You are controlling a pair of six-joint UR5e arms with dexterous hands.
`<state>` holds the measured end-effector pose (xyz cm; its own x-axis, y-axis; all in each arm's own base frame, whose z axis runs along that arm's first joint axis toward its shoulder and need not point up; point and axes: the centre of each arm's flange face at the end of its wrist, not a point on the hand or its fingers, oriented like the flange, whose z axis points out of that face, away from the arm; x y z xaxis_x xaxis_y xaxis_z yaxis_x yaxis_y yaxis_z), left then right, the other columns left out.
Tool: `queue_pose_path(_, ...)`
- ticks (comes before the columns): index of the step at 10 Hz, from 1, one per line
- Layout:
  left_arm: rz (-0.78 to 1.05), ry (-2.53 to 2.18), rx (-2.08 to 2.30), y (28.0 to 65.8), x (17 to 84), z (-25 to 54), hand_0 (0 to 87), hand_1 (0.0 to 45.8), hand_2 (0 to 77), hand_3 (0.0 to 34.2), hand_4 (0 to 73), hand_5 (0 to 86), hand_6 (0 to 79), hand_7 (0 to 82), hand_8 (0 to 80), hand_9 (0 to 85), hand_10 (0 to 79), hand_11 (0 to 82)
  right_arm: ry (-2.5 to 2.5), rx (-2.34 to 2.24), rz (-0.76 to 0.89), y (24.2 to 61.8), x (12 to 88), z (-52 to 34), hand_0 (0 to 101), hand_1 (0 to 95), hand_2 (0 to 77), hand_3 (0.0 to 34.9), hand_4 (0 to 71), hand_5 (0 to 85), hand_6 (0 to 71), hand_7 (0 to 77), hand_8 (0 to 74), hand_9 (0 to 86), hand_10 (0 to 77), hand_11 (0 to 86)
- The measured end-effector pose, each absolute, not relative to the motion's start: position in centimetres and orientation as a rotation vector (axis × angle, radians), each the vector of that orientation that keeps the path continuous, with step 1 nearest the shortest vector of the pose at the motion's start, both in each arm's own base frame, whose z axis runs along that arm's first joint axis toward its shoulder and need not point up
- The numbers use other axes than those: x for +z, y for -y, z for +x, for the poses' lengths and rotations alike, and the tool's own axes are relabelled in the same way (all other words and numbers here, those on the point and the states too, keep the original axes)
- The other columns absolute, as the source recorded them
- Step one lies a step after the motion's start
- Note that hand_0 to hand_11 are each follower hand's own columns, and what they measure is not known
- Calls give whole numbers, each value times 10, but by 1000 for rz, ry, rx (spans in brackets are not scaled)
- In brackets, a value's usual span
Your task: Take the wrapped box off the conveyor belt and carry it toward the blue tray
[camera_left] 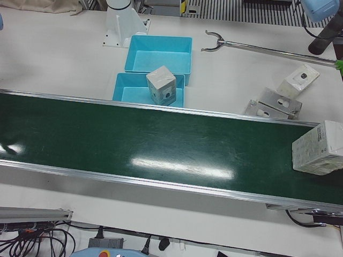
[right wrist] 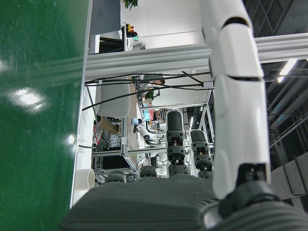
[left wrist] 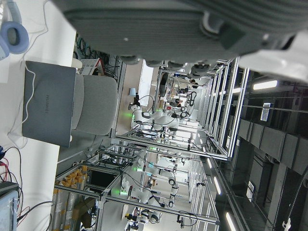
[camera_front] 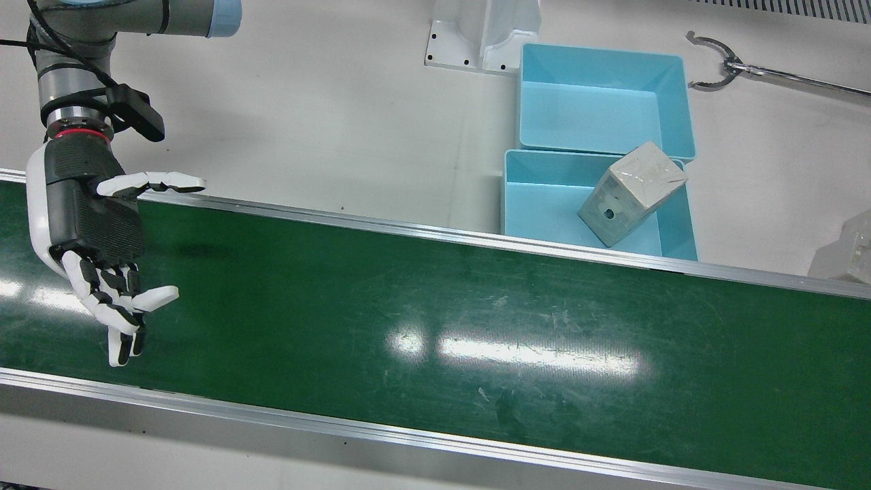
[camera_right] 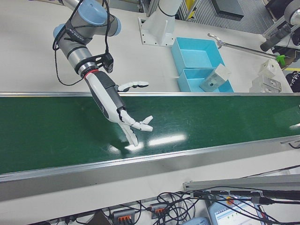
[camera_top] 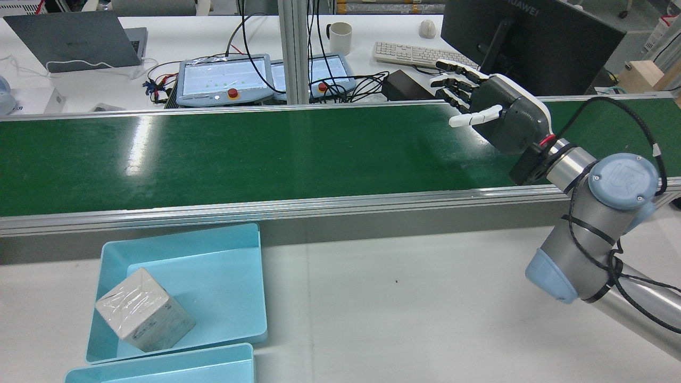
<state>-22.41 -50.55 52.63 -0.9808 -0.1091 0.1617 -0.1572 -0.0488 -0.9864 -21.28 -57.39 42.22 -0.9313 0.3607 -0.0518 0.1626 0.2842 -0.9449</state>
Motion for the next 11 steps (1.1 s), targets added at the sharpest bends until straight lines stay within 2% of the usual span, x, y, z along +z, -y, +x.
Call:
queue_pose_path(1,300,2143,2231,505,526,-224,0,0,11,0,0,11,0,5,5,0,5,0,2375,1717,-488,576,424,-209,504,185,153,47,87,185,196,365,0,16,0,22)
queue_pose_path(2,300,2143,2231,505,526,-224,0,0,11,0,0,11,0,5,5,0,5,5,2376,1717,-488,578,424,-207,498,169,136,112,76,175,11,202,0,16,0,16)
queue_pose_path(3,300,2143,2231,505,526,-224,0,0,11,0,0,11,0,5,5,0,5,5,2376,1717,-487,578,424,-206,498,169,136,118,82,175,22,180,0,16,0,16)
queue_pose_path(8,300,2143,2231,505,526,-224,0,0,11,0,0,11,0,5,5,0,5,0,2362,1705,-499,581,420,-221,497,169,158,116,93,180,27,191,0,33,0,16)
queue_pose_path(9,300,2143,2231,505,526,-224,0,0,5,0,0,11,0,5,5,0,5,0,2367,1698,-500,585,415,-223,499,185,164,96,93,185,33,202,0,44,0,16)
queue_pose_path(11,300,2143,2231,505,526,-224,0,0,5,0,0,11,0,5,5,0,5,0,2374,1697,-493,591,411,-221,499,185,158,86,93,196,33,202,0,44,0,16)
